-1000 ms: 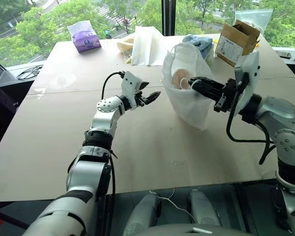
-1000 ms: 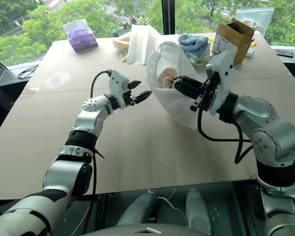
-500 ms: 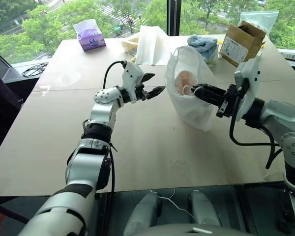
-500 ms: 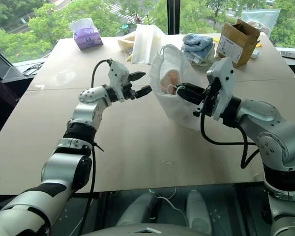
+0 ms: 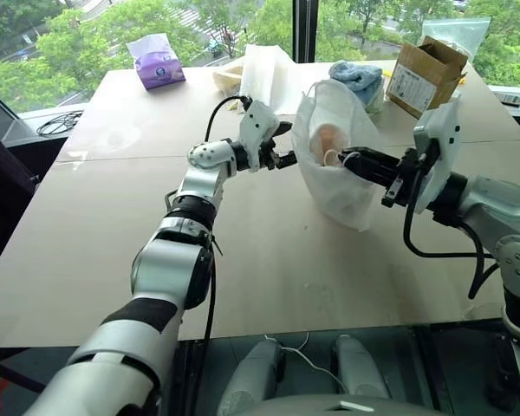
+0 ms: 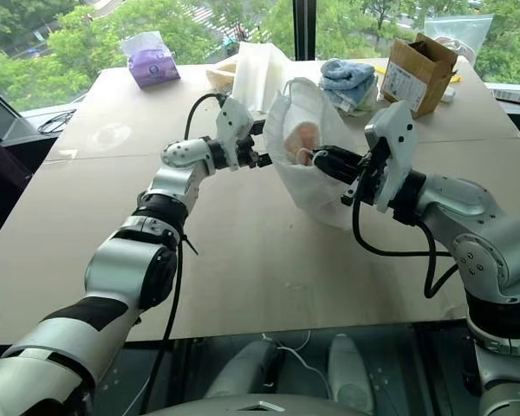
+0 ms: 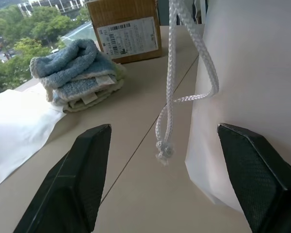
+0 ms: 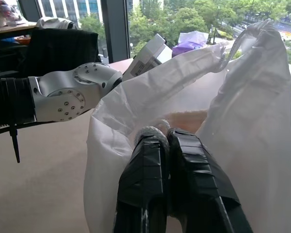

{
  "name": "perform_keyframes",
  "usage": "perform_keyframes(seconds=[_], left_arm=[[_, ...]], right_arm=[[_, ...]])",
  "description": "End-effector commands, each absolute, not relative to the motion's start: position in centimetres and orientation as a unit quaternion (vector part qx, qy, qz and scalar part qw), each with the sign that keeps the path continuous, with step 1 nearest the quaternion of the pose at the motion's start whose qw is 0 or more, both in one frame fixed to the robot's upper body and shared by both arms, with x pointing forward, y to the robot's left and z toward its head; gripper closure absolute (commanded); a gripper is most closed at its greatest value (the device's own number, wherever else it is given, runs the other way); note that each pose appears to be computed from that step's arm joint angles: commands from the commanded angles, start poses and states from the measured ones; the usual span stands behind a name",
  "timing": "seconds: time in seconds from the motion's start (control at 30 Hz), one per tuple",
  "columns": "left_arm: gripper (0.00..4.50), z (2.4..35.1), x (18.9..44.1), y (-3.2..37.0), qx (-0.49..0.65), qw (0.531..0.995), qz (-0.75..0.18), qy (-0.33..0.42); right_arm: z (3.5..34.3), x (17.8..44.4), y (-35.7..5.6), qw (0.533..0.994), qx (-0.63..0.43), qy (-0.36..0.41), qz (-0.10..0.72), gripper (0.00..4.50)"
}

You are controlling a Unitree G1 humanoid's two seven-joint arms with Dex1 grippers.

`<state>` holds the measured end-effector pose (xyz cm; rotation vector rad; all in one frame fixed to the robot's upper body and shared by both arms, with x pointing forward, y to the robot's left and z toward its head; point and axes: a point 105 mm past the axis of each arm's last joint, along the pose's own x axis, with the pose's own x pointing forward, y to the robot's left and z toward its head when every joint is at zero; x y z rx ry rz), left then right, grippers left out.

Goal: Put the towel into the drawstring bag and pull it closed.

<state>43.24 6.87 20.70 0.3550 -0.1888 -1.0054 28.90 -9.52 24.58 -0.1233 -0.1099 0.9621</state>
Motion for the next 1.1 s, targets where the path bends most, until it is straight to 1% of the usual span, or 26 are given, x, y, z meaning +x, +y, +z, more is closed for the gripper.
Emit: perform_keyframes(seconds=[0.03, 0.07, 0.1, 0.23, 0.27, 0.4, 0.53, 0.63, 0.7, 0.8, 0.97, 1.1], left_arm=[[1.44, 22.0, 43.3, 6.2, 0.174, 0.854, -0.477, -0.112], [1.73, 22.0, 43.4, 6.1, 0.174, 0.855, -0.476, -0.111], [2.13, 21.9, 43.4, 6.1, 0.174, 0.855, -0.476, -0.111], [4.14, 21.5, 43.8, 6.1, 0.176, 0.864, -0.459, -0.105], [4.48, 21.5, 43.9, 6.2, 0.177, 0.869, -0.451, -0.104], [4.48, 21.3, 44.5, 6.9, 0.186, 0.883, -0.418, -0.102], [4.48, 21.5, 45.1, 8.3, 0.184, 0.901, -0.376, -0.113], [4.48, 23.3, 45.6, 10.3, 0.162, 0.922, -0.320, -0.145], [4.48, 24.6, 45.8, 11.3, 0.133, 0.930, -0.299, -0.164], [4.48, 27.1, 45.9, 13.1, 0.134, 0.937, -0.255, -0.198], [4.48, 31.9, 45.9, 18.1, 0.107, 0.952, -0.126, -0.259], [4.48, 33.6, 45.5, 21.7, 0.109, 0.952, -0.031, -0.283]], right_arm=[[25.6, 28.2, -9.6, 0.882, -0.071, -0.086, 0.458, 4.50], [25.6, 28.2, -9.6, 0.883, -0.071, -0.087, 0.457, 4.50], [25.5, 28.2, -9.6, 0.883, -0.071, -0.087, 0.456, 4.50], [25.4, 28.3, -9.8, 0.884, -0.069, -0.089, 0.453, 4.50], [25.4, 28.3, -9.8, 0.885, -0.070, -0.090, 0.452, 4.50], [25.5, 28.5, -10.0, 0.888, -0.068, -0.094, 0.445, 4.50], [25.7, 29.3, -11.3, 0.904, -0.070, -0.098, 0.410, 4.50], [27.0, 30.1, -13.4, 0.921, -0.064, -0.118, 0.366, 4.50], [28.0, 30.0, -14.5, 0.924, -0.057, -0.134, 0.353, 4.50], [30.1, 29.9, -16.3, 0.931, -0.037, -0.171, 0.322, 4.50], [33.3, 30.6, -20.0, 0.944, -0.007, -0.238, 0.229, 4.50], [34.3, 31.7, -22.5, 0.951, 0.014, -0.269, 0.152, 4.50]])
